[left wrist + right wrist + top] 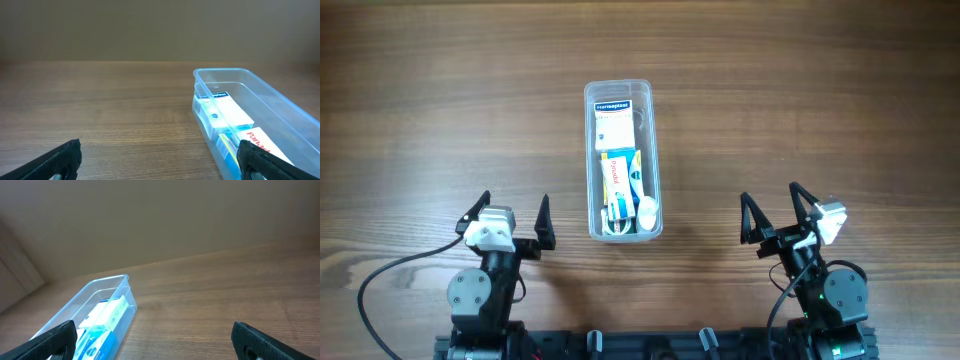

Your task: Pack container

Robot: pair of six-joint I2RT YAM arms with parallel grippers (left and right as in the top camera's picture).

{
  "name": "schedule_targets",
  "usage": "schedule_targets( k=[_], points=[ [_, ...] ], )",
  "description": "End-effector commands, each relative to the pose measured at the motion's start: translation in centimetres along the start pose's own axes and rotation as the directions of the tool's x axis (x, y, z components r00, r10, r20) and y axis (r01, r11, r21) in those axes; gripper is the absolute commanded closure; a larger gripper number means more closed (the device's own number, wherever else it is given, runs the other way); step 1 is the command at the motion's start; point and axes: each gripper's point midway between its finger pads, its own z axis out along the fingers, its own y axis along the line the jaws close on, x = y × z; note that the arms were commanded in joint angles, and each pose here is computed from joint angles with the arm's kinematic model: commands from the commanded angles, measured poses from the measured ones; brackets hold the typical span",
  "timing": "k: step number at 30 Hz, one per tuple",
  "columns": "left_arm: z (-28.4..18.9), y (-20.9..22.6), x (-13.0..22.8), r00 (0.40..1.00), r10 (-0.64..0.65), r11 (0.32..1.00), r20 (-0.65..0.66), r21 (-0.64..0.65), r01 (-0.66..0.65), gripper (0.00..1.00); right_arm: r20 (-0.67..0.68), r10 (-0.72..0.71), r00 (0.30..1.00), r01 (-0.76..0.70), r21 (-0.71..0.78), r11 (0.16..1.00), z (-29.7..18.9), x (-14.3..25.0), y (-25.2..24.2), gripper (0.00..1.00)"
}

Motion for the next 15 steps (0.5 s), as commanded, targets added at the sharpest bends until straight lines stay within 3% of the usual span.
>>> schedule_targets(
  k=[1, 5, 15],
  points=[
    [0.0, 0.7, -0.1, 1.0, 0.021, 0.999, 0.011, -0.027, -0.021, 0.0, 0.005, 0.005, 1.0, -0.005, 0.014, 1.0, 0.0, 0.0, -0.3, 0.0],
    [-0.2, 2.2, -0.1, 1.0, 0.014, 0.996, 0.013, -0.09, -0.013, 0.0, 0.005, 0.005, 1.0, -0.005, 0.014, 1.0, 0.0, 0.0, -0.3, 0.0],
    [-0.2, 2.2, -0.1, 1.0, 0.014, 0.996, 0.013, -0.089, -0.013, 0.0, 0.005, 0.005, 1.0, -0.005, 0.014, 1.0, 0.0, 0.0, -0.3, 0.0]
  ],
)
